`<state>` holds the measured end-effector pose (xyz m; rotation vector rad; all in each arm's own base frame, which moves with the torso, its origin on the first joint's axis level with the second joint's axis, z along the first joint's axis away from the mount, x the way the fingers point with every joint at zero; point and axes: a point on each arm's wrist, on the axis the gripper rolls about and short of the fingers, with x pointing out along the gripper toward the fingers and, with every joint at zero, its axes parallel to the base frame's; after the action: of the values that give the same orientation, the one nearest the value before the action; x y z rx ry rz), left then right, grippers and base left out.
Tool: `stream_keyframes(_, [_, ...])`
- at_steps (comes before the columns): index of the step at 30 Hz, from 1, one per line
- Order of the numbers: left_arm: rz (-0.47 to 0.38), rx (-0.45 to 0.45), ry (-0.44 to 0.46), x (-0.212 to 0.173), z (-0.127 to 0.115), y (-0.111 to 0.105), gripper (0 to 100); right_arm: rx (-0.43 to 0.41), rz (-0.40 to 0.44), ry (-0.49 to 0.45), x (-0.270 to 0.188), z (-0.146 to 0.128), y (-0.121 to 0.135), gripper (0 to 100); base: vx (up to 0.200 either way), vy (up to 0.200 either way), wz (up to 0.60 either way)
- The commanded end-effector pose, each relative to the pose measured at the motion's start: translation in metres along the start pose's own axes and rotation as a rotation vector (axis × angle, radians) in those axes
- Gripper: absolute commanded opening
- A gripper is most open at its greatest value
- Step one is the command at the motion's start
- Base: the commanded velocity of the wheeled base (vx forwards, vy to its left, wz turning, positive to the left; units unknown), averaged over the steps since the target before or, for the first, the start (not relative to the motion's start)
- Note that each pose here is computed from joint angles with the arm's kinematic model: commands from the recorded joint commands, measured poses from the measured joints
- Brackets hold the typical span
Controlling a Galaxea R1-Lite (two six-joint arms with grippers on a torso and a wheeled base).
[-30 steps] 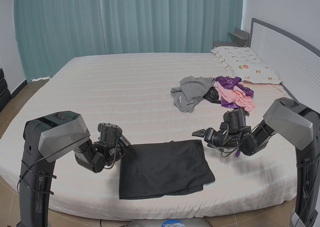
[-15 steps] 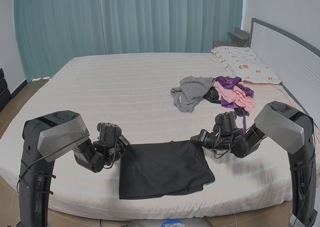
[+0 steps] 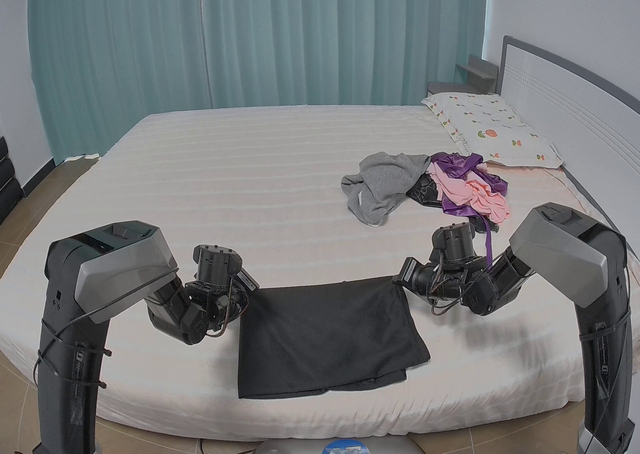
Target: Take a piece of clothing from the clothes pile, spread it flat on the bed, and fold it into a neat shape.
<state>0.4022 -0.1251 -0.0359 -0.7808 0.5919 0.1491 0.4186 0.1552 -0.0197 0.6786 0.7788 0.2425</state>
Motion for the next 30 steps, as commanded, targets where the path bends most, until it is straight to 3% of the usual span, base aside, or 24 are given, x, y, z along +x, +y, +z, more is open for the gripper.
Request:
stream_keyframes(1, [0.002, -0.003, -0.003, 0.000, 0.001, 0.001, 0, -0.003, 0.003, 0.003, 0.001, -0.002, 0.001, 0, 0.000, 0.000, 0.00])
stream_keyframes(11, [0.020, -0.024, -0.019, -0.001, 0.015, 0.007, 0, -0.006, 0.008, 0.003, 0.001, -0.003, 0.003, 0, 0.000, 0.000, 0.00])
stream_keyframes(30, [0.023, -0.017, 0.012, -0.003, 0.015, 0.011, 0, -0.028, 0.006, -0.011, 0.009, -0.011, 0.010, 0, 0.000, 0.000, 0.00])
